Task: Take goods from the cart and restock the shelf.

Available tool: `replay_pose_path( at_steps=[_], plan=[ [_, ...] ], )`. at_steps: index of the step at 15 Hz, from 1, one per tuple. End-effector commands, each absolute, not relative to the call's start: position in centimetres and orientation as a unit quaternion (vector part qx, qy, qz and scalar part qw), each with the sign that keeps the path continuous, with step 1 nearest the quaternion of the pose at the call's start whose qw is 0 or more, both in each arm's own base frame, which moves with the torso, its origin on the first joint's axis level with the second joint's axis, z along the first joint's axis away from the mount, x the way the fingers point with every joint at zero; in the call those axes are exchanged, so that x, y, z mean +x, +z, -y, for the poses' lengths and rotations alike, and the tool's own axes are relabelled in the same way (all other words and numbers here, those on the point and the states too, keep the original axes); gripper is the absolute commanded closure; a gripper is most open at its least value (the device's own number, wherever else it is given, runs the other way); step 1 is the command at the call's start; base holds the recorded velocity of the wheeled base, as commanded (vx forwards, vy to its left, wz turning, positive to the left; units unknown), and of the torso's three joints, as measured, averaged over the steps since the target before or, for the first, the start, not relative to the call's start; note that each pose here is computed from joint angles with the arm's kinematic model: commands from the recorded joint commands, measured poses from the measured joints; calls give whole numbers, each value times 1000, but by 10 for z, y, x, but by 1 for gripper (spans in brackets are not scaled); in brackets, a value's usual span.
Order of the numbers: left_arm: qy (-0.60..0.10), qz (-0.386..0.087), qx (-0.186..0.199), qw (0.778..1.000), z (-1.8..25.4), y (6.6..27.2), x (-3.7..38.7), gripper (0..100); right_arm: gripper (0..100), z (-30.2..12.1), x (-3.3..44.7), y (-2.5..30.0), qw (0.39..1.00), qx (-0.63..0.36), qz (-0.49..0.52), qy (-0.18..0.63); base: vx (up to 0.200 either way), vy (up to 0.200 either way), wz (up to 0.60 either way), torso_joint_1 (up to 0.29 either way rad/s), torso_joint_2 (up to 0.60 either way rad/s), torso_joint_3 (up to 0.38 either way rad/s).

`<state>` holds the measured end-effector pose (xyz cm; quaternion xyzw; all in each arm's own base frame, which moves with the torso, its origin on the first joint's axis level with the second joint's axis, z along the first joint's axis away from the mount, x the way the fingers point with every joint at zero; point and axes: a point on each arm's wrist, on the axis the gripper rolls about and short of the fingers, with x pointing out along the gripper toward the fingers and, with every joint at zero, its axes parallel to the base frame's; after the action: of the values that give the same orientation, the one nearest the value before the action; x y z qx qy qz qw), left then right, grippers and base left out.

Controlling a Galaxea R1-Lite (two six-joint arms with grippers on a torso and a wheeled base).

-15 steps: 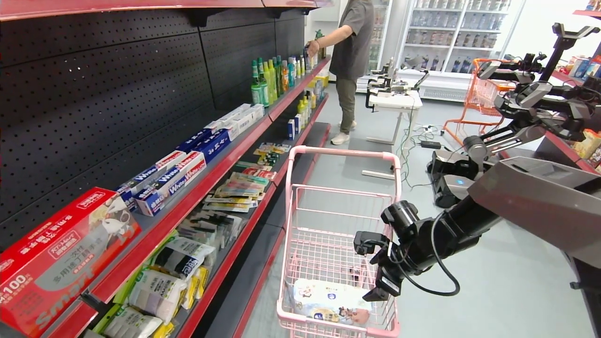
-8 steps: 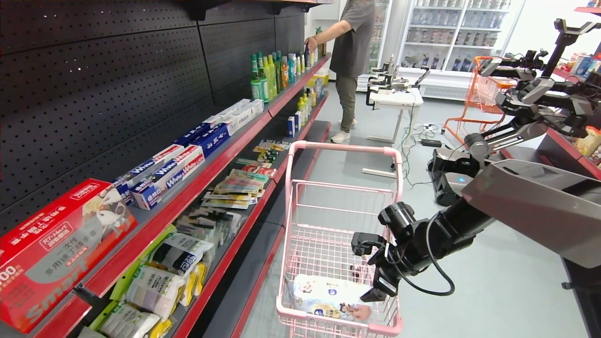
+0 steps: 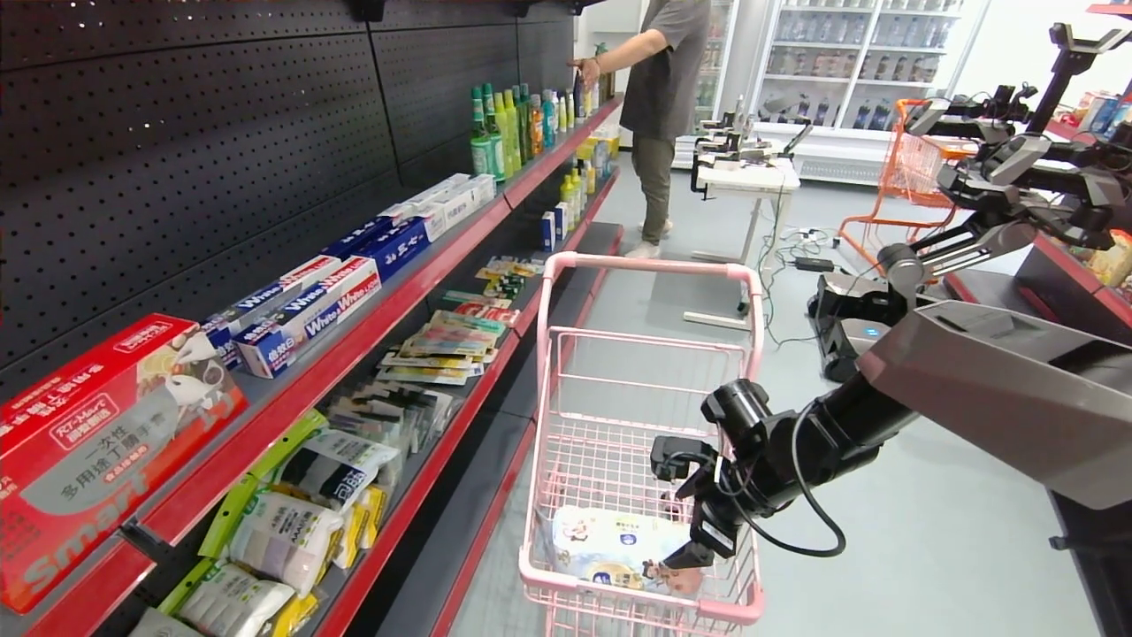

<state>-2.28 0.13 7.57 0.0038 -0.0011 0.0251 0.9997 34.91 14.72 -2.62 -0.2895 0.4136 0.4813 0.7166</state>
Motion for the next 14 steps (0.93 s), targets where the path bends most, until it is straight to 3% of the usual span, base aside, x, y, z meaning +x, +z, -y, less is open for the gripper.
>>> replay_pose_path(
  at_steps=[1, 8, 14],
  plan=[
    [25, 1, 4, 1000, -1, 76, -23, 0, 0, -150, 347, -26, 714, -291, -412, 485, 0, 0, 0, -22, 51, 36],
    [25, 1, 4, 1000, -1, 76, -23, 0, 0, -148, 334, -35, 691, -302, -421, 504, 0, 0, 0, -9, 12, 11],
    [25, 1, 4, 1000, -1, 76, -23, 0, 0, -129, 345, -33, 702, -308, -412, 493, 0, 0, 0, -151, 341, 181]
  ],
)
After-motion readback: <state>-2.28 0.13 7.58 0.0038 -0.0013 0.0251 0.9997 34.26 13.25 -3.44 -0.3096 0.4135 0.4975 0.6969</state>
